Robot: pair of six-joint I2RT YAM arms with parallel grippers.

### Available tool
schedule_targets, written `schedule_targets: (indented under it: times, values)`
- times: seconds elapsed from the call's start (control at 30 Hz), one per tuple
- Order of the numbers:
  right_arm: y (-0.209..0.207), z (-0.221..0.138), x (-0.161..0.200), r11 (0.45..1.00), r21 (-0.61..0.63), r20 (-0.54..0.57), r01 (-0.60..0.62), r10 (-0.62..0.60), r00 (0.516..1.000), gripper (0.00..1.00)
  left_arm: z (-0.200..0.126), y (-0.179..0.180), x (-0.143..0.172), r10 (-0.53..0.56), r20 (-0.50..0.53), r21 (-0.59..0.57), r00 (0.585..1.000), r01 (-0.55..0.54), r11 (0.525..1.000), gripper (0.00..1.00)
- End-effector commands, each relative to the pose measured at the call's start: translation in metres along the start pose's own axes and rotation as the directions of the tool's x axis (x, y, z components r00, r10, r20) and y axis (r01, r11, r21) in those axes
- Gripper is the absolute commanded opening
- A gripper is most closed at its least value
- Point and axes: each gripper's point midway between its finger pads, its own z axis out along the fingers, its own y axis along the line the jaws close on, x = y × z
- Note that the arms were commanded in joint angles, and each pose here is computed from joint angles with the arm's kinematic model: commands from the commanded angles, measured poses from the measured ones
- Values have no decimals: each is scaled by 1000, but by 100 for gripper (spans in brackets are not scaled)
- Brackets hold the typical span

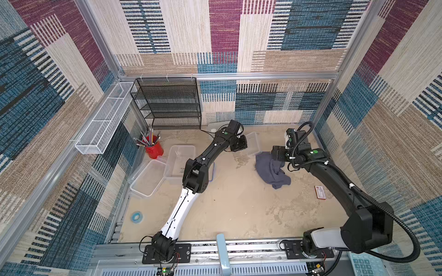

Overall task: Wipe the insides of the lunch boxes
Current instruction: Place the lunch box at the center of the board.

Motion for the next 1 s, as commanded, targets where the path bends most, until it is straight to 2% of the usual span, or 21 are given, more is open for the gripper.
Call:
schedule_targets:
  times: [0.0, 0.2, 0.37, 0.53, 0.77, 0.97]
  values:
    - [5, -3, -8, 999, -33, 43, -27, 28, 999, 99, 5, -11, -20, -12, 100, 40, 995, 8, 999, 3]
    - [4, -7, -2, 999, -38, 47, -39, 41, 998, 99, 17, -14, -20, -13, 115, 64, 993, 6, 998, 15]
    - [2, -10, 0, 998, -34, 54, -46, 47, 997, 99, 25, -13, -17, -26, 103, 86, 994, 18, 996, 33]
    - [2, -12, 1, 998, -38, 60, -53, 55, 997, 99, 19, -22, -18, -18, 105, 106, 994, 7, 994, 39]
    - [7, -12, 1, 995, -69, 60, -67, 71, 996, 99, -22, -61, -31, 32, 150, 165, 988, -57, 985, 44]
    - [15, -16, -5, 990, -118, 82, -75, 85, 993, 99, -90, -99, -31, 131, 181, 173, 975, -162, 971, 45]
